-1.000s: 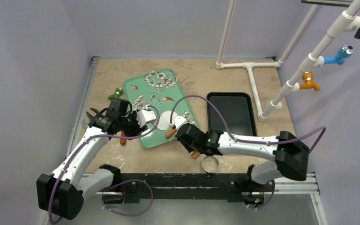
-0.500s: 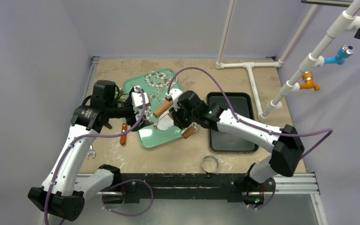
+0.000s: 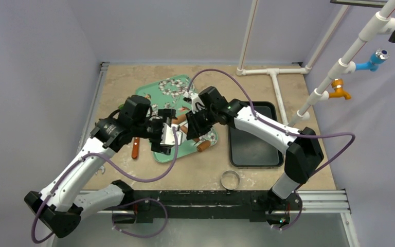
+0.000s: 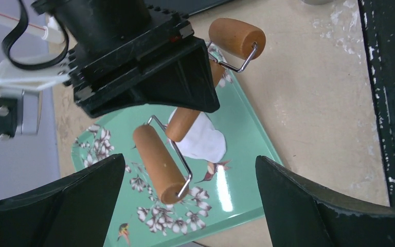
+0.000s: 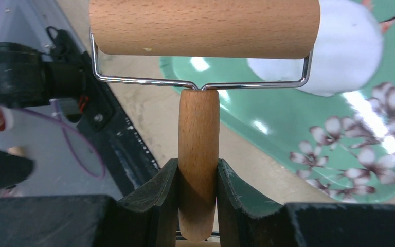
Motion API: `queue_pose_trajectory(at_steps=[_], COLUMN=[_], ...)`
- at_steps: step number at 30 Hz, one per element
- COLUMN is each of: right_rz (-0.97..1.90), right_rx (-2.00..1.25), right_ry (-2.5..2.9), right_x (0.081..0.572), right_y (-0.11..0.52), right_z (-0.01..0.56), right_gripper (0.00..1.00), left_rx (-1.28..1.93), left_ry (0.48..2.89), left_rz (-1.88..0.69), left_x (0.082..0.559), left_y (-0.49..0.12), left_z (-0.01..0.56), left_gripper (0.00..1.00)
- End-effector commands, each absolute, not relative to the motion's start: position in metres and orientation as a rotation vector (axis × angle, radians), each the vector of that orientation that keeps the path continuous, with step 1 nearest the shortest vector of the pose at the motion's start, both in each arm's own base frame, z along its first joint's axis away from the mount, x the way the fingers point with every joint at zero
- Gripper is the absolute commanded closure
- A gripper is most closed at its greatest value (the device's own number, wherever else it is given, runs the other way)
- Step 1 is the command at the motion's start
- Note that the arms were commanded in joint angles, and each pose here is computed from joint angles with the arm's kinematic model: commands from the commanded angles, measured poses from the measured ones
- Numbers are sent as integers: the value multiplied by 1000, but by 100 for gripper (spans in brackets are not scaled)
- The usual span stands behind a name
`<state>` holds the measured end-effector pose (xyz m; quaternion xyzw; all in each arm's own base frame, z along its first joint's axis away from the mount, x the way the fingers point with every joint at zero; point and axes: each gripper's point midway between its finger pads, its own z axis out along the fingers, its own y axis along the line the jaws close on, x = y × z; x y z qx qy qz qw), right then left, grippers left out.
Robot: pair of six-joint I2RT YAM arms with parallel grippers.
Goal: Roll out the dumpling wrappers from the dough
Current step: Flatten out the dough on the work surface.
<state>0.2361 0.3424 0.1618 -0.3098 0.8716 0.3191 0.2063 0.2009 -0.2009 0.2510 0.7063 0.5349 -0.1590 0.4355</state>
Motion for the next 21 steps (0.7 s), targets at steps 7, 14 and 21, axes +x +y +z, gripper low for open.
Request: queue_pose_trajectory(at_steps=[7,14,21], right_rz=[1374,1478,1503], right_rx=[-961,-934,-941], right_ry=[2248,2197,2153], right_x=[200,196,193], right_y=[375,383,383], right_z=[228,241,249], right_gripper=[100,100,100], left_rx=[1964,1965,1969], left_ry=[1157,1163,1189], left_rz=[-221,-248,-223], left_x=[216,222,230], left_y=[-211,-219,-219], left_z=[224,211,207], left_gripper=[0,9,56])
